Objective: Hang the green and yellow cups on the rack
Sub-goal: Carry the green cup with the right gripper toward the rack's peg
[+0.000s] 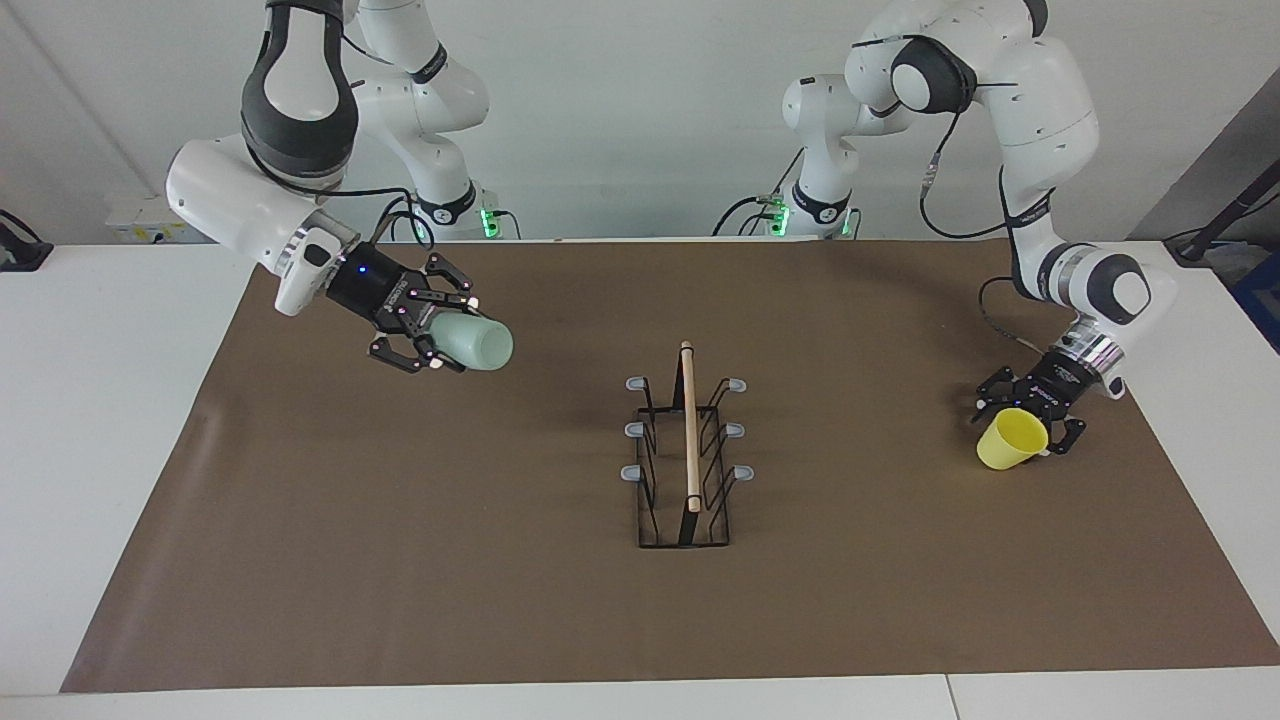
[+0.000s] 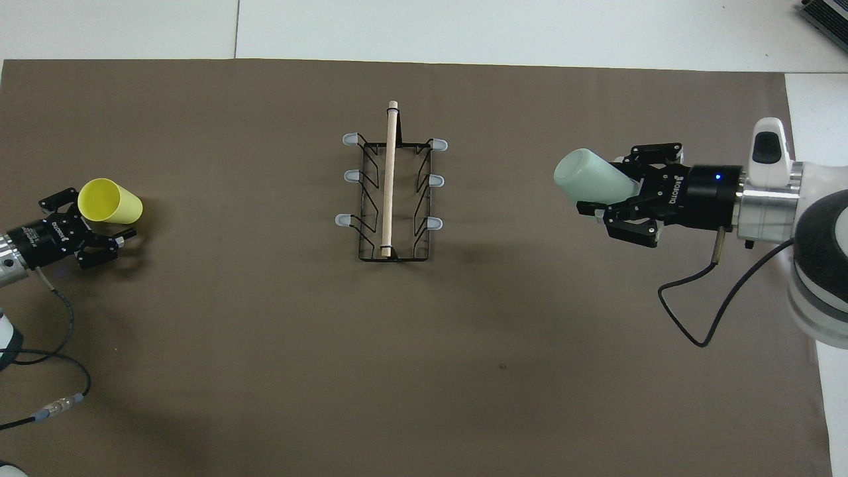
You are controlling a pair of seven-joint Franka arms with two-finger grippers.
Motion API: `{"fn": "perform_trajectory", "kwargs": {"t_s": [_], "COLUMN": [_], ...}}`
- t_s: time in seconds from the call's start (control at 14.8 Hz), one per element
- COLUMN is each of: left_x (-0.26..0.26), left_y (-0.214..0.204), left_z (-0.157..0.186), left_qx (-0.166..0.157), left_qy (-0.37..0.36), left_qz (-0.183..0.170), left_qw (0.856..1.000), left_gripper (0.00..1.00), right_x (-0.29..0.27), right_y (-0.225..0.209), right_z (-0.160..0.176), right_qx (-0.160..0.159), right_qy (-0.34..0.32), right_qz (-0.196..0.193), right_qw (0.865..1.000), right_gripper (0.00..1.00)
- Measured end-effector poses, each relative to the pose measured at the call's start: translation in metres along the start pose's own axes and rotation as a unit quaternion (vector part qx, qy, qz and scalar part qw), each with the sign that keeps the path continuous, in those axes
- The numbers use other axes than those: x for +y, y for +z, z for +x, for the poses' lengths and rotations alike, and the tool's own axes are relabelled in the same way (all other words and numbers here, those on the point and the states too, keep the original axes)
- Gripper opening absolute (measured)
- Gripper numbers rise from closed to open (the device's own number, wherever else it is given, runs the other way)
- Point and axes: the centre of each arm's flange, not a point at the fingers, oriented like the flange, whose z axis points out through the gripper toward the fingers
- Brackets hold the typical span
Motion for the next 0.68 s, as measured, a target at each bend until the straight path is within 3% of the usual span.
{"fn": "perform_trajectory", "kwargs": {"t_s": [0.27, 0.41, 0.68], "left_x": [-0.001, -0.001, -0.003], "left_y": [0.002, 0.002, 0.007], "left_z": [-0.002, -0.004, -0.006], "left_qx": [-0.001, -0.001, 0.000], "left_qy": [0.001, 0.005, 0.017], "left_qz": [0.000, -0.001, 0.000], "left_qw": [1.000, 1.000, 1.000], "left_gripper": [1.00, 1.00, 1.00], "right_x": [-0.012, -0.029, -0.078], "right_y": [0.024, 0.054, 0.116], "right_z": [-0.030, -0.036, -0.032], "right_qx": [0.108, 0.157, 0.227], "right_qy": [0.008, 0.017, 0.046], "right_qz": [-0.003, -0.023, -0.038], "right_qw": [0.994, 0.987, 0.972], "right_gripper": [0.67, 0.67, 0.67]}}
